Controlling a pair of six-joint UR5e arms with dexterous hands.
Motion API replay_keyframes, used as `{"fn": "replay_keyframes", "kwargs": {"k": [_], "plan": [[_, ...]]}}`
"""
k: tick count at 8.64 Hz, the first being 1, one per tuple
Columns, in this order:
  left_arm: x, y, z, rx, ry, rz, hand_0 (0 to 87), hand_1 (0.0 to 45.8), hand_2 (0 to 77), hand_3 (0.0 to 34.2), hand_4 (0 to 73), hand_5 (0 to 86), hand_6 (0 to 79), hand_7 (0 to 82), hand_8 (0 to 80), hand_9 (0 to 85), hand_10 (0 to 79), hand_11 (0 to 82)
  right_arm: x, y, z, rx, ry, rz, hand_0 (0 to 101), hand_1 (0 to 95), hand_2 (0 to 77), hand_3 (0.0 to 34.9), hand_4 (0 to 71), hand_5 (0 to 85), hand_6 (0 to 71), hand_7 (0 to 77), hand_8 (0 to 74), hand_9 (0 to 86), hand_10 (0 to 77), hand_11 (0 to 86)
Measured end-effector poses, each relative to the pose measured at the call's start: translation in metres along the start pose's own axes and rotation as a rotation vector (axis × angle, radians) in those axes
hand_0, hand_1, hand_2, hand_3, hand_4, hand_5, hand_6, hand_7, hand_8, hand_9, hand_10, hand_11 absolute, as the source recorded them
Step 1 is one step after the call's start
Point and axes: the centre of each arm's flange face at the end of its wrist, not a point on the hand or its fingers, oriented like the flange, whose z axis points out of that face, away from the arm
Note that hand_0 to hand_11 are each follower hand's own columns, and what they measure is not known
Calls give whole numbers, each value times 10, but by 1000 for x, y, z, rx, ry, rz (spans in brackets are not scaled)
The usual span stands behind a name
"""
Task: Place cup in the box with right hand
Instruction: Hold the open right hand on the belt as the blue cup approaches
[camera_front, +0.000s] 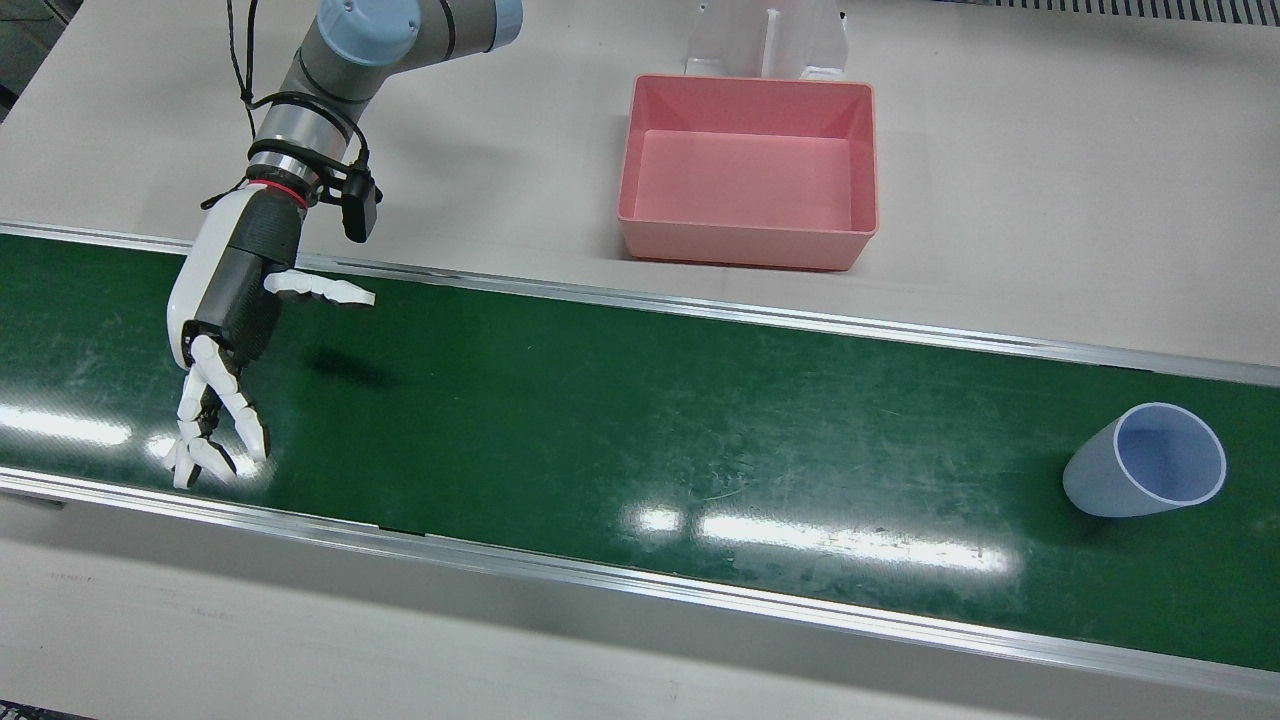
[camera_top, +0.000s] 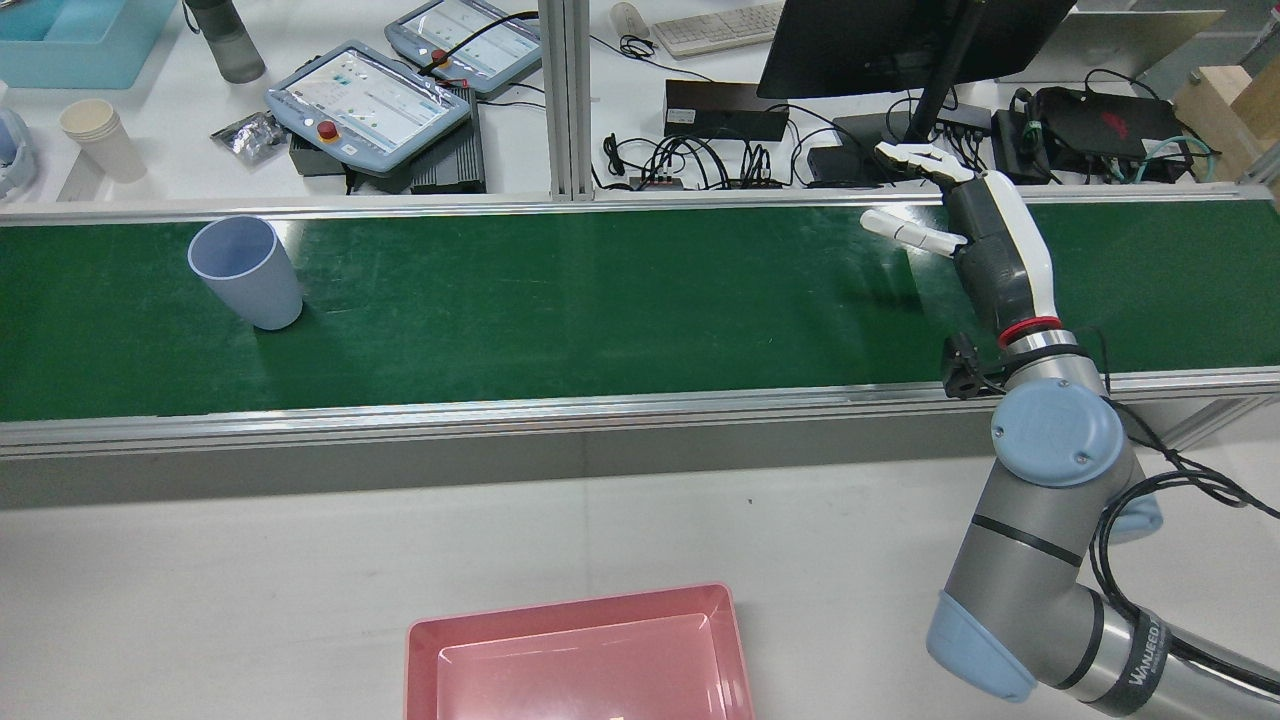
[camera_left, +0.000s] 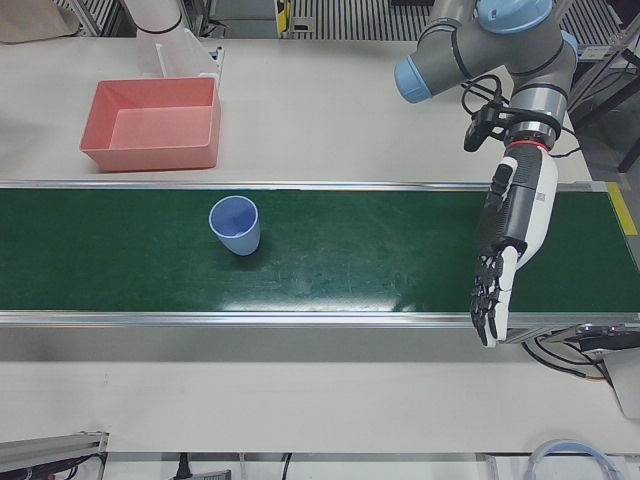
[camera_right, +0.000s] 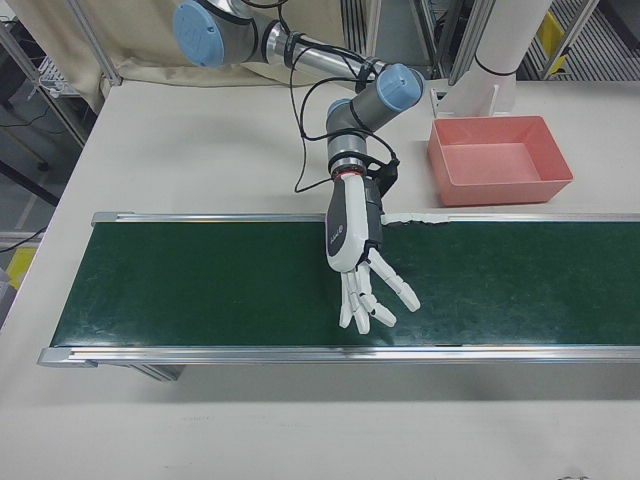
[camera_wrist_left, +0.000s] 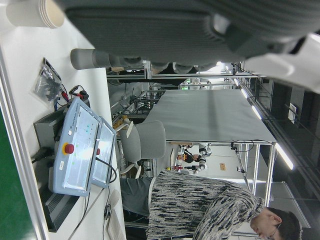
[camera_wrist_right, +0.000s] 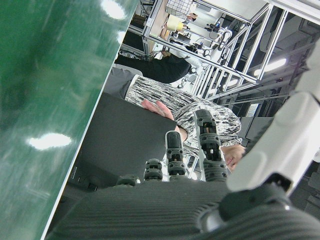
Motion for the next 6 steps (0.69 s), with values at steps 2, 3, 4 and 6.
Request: {"fn": "replay_keyframes", "kwargs": {"k": [2, 3, 4, 6], "plan": [[0, 0, 0, 0, 0, -1, 0, 5, 11, 0, 11, 0, 0, 0, 0, 0, 0, 0, 17, 4, -7, -14, 24, 2, 285, 60, 120, 1, 33, 11, 27, 273, 33, 104, 0, 5], [0, 0, 0, 0, 0, -1, 0, 5, 11, 0, 11, 0, 0, 0, 0, 0, 0, 0, 34, 7, -14, -26, 49, 2, 285, 60, 120, 1, 33, 11, 27, 273, 33, 104, 5, 5], [0, -1, 0, 1, 0, -1, 0, 5, 11, 0, 11, 0, 5, 0, 0, 0, 0, 0, 44, 9, -20, -32, 65, 0, 279, 60, 120, 1, 49, 11, 60, 278, 33, 104, 5, 5], [0, -1, 0, 1, 0, -1, 0, 5, 11, 0, 11, 5, 0, 5, 0, 0, 0, 0, 50, 10, -23, -37, 75, 5, 279, 60, 120, 2, 44, 11, 60, 262, 33, 104, 5, 5]]}}
